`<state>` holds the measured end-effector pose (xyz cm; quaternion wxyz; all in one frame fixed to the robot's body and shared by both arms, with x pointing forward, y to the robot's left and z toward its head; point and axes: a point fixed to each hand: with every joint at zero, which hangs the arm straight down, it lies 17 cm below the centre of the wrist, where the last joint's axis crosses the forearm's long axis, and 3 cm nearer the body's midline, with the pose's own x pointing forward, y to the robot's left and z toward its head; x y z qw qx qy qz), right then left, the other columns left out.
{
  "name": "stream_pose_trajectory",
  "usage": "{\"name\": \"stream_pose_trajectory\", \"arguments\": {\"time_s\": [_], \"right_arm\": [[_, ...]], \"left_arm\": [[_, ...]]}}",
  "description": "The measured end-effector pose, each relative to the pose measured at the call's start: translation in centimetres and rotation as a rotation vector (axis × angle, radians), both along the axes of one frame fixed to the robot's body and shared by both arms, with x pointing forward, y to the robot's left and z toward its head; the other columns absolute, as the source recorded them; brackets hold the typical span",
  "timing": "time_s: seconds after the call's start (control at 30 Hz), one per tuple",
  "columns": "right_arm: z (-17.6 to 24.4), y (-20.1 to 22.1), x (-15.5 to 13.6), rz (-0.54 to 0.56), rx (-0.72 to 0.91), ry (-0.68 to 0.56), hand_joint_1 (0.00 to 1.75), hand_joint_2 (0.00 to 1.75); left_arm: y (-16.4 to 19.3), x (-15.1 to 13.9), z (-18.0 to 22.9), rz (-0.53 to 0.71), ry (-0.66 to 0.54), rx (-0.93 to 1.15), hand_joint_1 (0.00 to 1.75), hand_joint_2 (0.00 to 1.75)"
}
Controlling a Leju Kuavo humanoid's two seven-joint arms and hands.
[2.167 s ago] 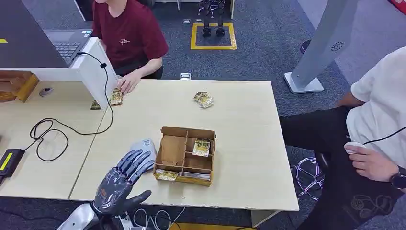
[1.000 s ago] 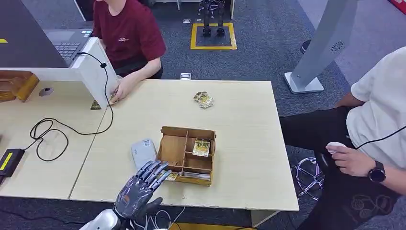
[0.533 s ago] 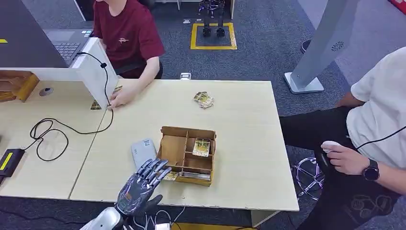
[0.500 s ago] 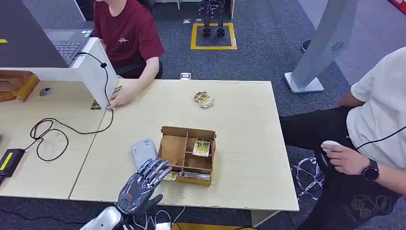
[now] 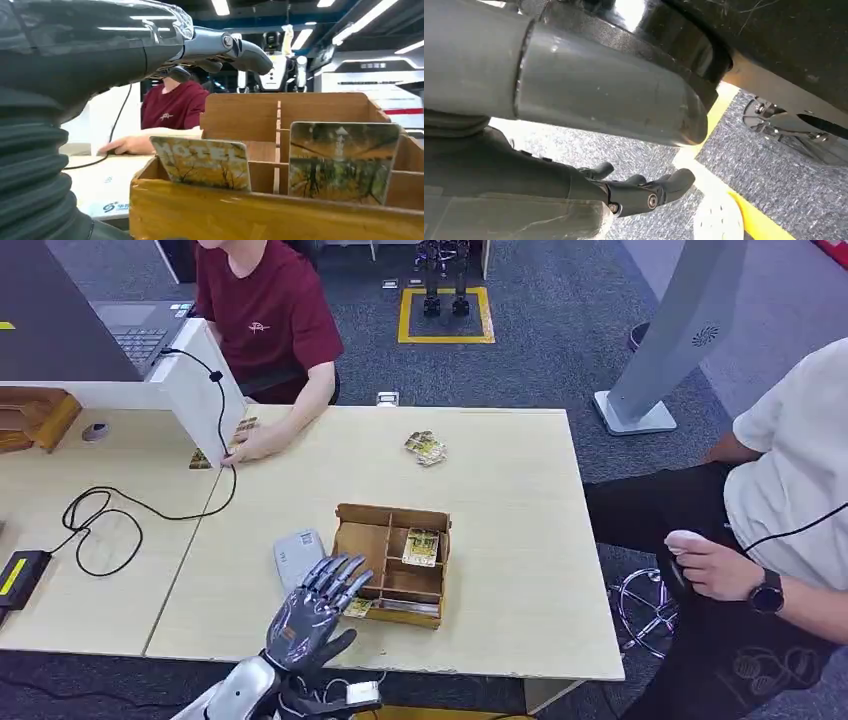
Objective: Pass the card to the sensor for recognition and then transmit it.
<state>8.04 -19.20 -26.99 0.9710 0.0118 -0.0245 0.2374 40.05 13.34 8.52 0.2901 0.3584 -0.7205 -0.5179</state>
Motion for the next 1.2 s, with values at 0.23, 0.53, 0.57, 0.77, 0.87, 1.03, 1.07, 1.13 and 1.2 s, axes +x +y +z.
{"name": "stream_pose_trajectory", "arguments": {"time_s": [0.23, 0.53, 0.57, 0.77, 0.87, 1.03, 1.07, 1.13, 1.2], "right_arm": [[0.0, 0.0, 0.0, 0.002, -0.001, 0.000, 0.00, 0.00], [0.0, 0.0, 0.0, 0.000, 0.001, 0.000, 0.00, 0.00], [0.0, 0.0, 0.0, -0.001, 0.001, 0.000, 0.00, 0.00], [0.0, 0.0, 0.0, 0.004, -0.001, 0.005, 0.00, 0.00], [0.0, 0.1, 0.0, 0.007, 0.001, 0.005, 0.00, 0.00], [0.1, 0.1, 0.0, 0.010, 0.004, 0.006, 0.00, 0.00], [0.1, 0.1, 0.0, 0.010, 0.003, 0.006, 0.00, 0.00], [0.1, 0.2, 0.0, 0.011, 0.004, 0.005, 0.00, 0.00], [0.1, 0.1, 0.0, 0.010, 0.003, 0.006, 0.00, 0.00]], "left_arm": [[-0.2, 0.1, -0.4, 0.003, 0.009, 0.000, 0.00, 1.75], [-0.2, 0.2, -0.5, 0.009, 0.020, -0.009, 0.00, 1.75], [-0.3, 0.2, -0.5, 0.008, 0.020, -0.011, 0.00, 1.75], [-0.7, 0.5, -0.2, 0.013, 0.025, -0.035, 0.00, 1.75], [-1.0, 0.7, 0.0, 0.014, 0.025, -0.043, 0.00, 1.75], [-1.3, 1.1, 0.3, 0.015, 0.022, -0.049, 0.00, 1.75], [-1.4, 1.1, 0.3, 0.015, 0.022, -0.049, 0.00, 1.75], [-1.4, 1.2, 0.2, 0.015, 0.024, -0.050, 0.00, 1.75], [-1.5, 1.2, 0.2, 0.016, 0.025, -0.051, 0.00, 1.75]]}}
